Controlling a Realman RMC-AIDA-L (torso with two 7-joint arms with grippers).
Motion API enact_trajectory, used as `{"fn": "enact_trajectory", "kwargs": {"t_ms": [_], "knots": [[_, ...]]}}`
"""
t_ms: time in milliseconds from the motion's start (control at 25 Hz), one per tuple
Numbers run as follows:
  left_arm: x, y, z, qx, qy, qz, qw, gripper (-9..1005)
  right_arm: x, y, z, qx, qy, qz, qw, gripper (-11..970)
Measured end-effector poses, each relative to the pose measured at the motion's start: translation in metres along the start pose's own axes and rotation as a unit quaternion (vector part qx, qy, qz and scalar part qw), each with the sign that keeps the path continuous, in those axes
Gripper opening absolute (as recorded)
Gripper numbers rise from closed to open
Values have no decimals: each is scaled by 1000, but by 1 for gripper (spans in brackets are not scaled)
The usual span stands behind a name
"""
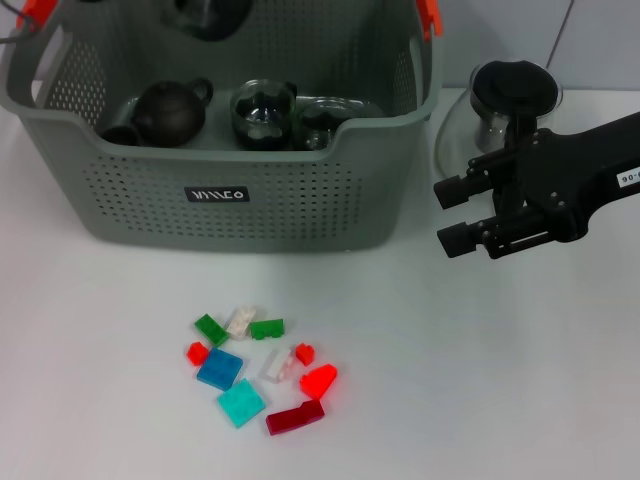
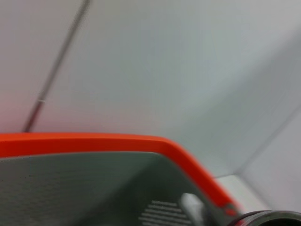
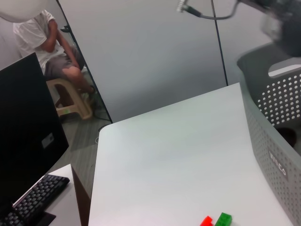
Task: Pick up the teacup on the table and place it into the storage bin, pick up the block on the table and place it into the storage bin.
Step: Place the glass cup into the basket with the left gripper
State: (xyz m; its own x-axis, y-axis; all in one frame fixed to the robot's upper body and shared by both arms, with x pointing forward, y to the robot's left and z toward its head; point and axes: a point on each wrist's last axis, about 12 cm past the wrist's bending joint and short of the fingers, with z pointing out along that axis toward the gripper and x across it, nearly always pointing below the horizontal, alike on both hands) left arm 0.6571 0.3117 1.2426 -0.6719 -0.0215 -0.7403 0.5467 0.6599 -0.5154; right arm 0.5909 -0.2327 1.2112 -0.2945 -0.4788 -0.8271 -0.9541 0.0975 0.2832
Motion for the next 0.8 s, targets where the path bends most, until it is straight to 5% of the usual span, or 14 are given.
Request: {"fn": "enact_trajectory", "kwargs": {"t_ms": [480, 800], "knots": [[18, -2, 92, -114, 42, 52, 991, 34, 1, 0, 0, 1, 1, 4, 1000, 675], [25, -11, 113, -130, 66, 82, 986, 35, 2, 0, 2, -1, 3, 5, 1000, 675]]}}
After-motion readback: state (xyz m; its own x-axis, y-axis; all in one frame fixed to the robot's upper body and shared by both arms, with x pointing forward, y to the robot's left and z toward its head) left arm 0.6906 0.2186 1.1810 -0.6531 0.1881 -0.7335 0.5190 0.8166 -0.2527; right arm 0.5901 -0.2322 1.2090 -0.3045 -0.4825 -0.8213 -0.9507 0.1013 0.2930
